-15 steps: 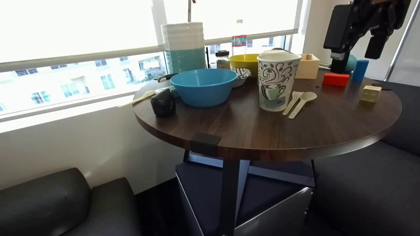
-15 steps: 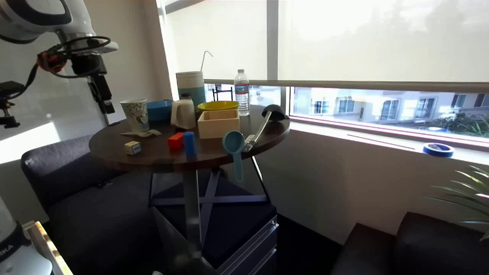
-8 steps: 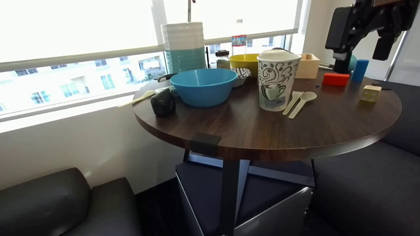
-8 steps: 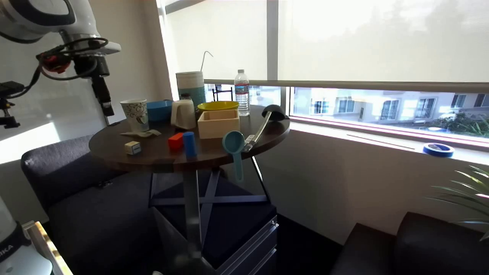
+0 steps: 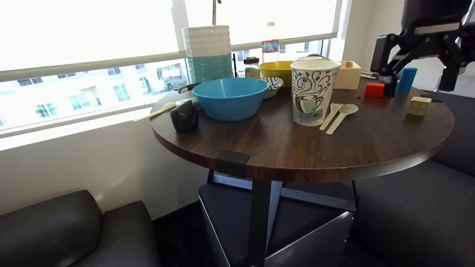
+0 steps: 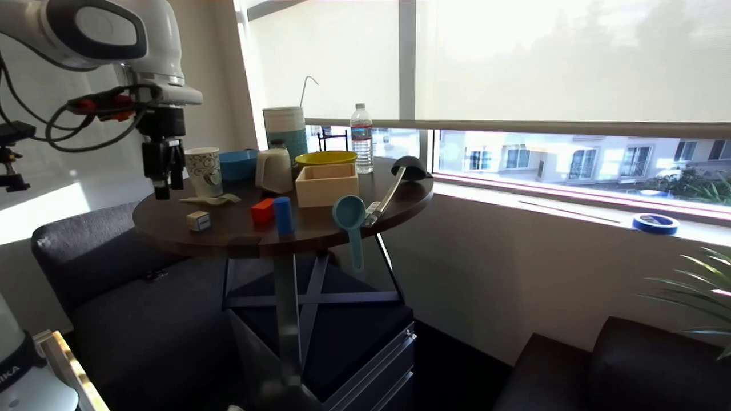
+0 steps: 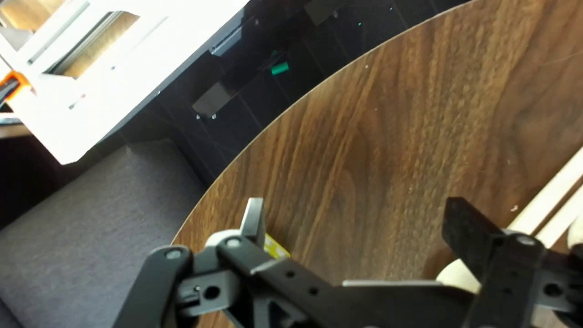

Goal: Put the spoon and fork in the cup

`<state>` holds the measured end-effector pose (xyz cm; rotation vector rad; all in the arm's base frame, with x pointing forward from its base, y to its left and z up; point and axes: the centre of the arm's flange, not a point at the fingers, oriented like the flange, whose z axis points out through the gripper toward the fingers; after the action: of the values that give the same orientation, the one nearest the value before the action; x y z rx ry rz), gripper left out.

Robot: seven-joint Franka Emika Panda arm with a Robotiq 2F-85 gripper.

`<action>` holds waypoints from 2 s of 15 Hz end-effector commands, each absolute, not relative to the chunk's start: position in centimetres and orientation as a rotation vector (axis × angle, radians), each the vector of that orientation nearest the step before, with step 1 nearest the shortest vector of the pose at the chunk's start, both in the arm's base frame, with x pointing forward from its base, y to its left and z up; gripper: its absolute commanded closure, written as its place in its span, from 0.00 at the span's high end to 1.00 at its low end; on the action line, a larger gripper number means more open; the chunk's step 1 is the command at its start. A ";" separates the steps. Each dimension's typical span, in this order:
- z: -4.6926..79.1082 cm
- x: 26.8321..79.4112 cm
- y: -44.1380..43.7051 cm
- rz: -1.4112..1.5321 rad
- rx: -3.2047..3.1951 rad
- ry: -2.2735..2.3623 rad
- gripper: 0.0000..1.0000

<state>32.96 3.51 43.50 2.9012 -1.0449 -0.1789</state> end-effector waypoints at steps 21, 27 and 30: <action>40.6 38.2 1.7 -0.299 2.781 -1.888 1.00; 40.5 39.8 0.5 -0.275 2.772 -2.039 1.00; 39.9 40.5 0.5 -0.313 2.759 -2.065 1.00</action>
<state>38.94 0.13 40.46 2.7723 -2.0034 -0.2726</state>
